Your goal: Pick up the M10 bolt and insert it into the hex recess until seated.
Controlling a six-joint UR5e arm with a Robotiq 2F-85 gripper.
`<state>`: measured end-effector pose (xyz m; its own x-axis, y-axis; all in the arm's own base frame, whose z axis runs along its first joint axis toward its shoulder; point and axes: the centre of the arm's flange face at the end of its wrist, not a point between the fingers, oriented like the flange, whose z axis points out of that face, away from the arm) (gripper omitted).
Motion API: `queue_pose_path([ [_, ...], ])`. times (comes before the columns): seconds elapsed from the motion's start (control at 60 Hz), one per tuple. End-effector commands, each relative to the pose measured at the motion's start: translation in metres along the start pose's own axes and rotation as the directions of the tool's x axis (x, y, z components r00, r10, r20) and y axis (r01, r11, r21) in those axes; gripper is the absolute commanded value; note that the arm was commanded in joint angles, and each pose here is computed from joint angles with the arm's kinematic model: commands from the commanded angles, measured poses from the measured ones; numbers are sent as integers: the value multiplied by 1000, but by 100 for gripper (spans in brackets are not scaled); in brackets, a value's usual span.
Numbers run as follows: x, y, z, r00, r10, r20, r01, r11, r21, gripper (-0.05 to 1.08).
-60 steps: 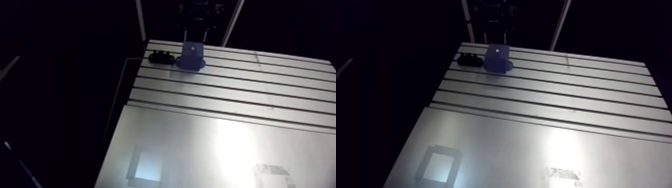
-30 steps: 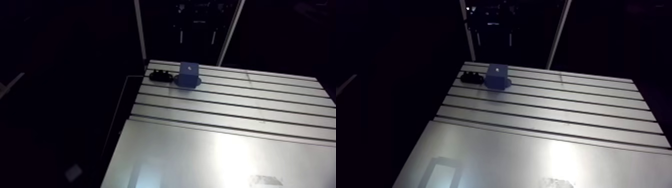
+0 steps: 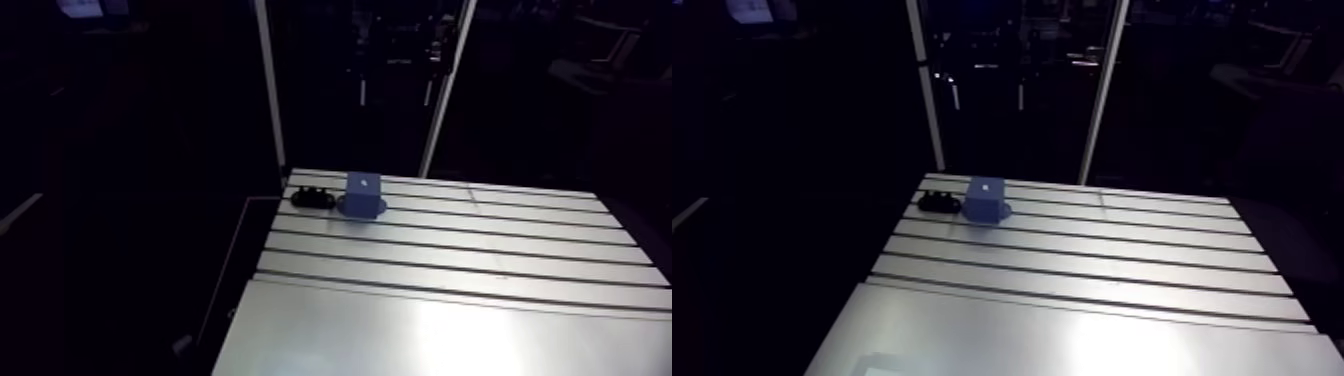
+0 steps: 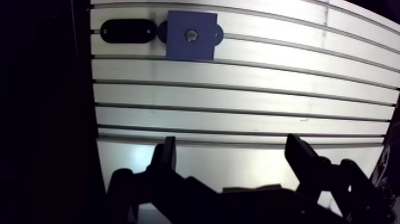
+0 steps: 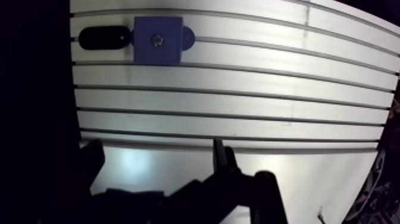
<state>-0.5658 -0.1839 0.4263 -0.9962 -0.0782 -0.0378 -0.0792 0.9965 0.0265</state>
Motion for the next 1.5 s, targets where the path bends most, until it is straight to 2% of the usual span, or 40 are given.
queue_pose_path([
  [0.017,-66,30,-70,996,9,-86,-9,1000,0,1],
  [0.2,-84,36,-83,996,21,-89,-21,1000,-1,1],
  [0.3,-89,38,-81,997,18,-74,-18,1000,-1,1],
  [0.6,-84,46,-89,996,33,-85,-33,999,-3,1],
  [0.783,-80,58,-87,996,56,-74,-56,998,-1,1],
  [1.5,-79,59,-79,996,59,-62,-59,998,2,1],
])
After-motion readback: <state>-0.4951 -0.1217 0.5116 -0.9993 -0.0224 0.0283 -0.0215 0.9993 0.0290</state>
